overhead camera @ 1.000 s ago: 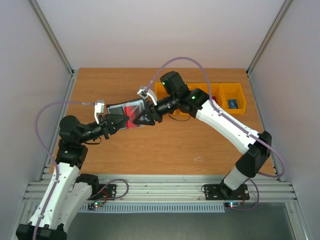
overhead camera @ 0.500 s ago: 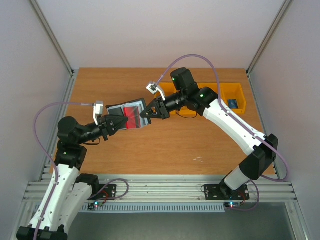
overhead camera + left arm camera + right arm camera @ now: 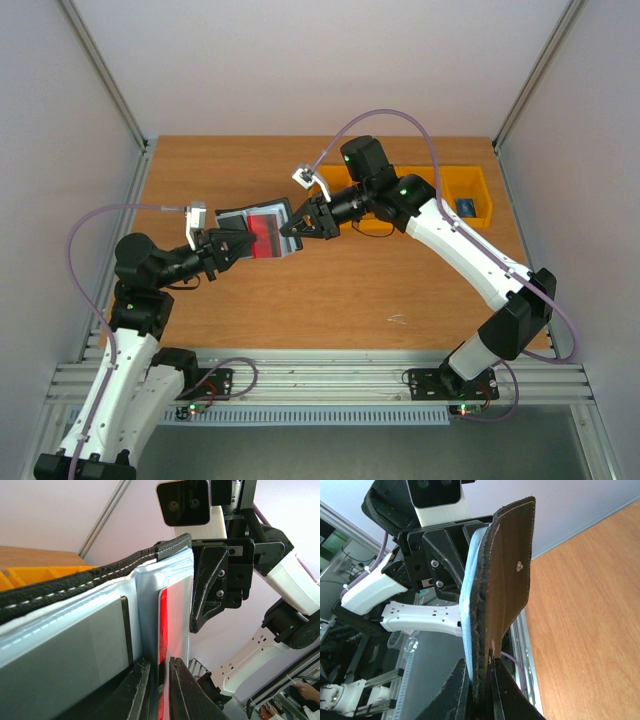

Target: Take the credit cards out of the card holder

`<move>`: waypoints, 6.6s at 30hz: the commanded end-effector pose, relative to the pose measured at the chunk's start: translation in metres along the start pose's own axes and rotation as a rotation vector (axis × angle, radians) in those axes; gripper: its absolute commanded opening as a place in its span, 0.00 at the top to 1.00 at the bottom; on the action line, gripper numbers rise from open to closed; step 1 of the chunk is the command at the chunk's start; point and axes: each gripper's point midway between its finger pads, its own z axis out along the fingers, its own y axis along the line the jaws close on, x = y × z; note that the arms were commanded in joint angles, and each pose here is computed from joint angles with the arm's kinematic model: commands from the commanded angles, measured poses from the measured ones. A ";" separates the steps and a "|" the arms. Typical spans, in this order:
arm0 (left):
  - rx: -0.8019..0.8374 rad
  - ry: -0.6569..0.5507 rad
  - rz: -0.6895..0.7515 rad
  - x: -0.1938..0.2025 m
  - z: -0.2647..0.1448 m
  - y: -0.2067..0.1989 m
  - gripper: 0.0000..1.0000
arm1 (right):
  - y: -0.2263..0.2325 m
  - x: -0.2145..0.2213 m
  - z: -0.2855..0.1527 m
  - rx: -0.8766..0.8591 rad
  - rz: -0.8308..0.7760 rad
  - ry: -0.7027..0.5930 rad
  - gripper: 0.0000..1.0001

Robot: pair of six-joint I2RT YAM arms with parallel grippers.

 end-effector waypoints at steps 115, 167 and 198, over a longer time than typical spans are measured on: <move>-0.299 -0.142 2.794 -0.033 0.007 0.002 0.98 | 0.005 -0.068 0.000 0.138 0.207 -0.032 0.99; -0.986 0.168 0.351 0.059 -0.088 0.176 0.01 | -0.394 0.177 -0.329 1.110 0.981 0.034 0.99; -0.966 -0.001 -0.321 0.103 -0.081 0.197 0.01 | -0.271 0.047 -0.223 1.362 0.423 0.220 0.64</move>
